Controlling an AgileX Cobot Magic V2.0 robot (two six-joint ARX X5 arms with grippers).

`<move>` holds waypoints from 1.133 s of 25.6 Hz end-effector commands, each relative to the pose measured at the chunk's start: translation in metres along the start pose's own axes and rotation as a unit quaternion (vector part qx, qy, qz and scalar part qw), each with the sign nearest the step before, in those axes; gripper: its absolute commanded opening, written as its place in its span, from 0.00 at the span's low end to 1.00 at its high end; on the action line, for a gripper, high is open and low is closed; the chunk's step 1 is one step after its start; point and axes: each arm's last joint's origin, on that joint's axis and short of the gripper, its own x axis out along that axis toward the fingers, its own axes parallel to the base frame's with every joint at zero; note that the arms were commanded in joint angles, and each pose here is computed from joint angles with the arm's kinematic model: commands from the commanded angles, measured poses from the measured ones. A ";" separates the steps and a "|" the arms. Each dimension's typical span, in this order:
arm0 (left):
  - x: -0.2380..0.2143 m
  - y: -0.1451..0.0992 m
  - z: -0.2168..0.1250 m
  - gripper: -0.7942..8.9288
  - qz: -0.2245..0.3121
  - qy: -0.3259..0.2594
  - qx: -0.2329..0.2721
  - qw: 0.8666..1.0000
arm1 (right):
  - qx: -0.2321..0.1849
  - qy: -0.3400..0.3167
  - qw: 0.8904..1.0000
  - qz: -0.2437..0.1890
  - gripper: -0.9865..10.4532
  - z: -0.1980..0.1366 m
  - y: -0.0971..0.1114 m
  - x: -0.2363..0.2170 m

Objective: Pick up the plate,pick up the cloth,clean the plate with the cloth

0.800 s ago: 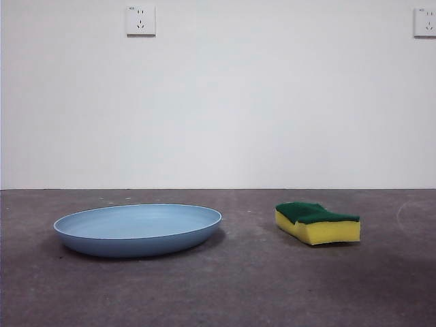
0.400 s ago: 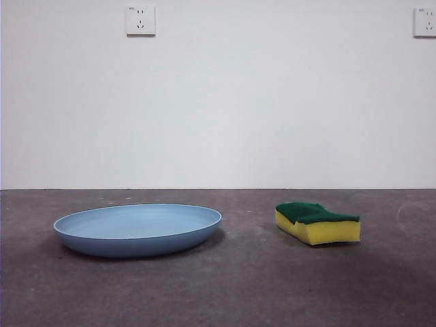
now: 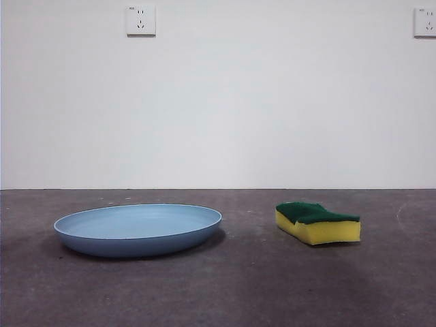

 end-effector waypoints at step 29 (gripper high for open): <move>0.157 -0.011 0.068 0.47 -0.030 0.328 0.049 0.943 | -0.045 0.179 0.982 0.038 0.61 0.029 0.001 0.046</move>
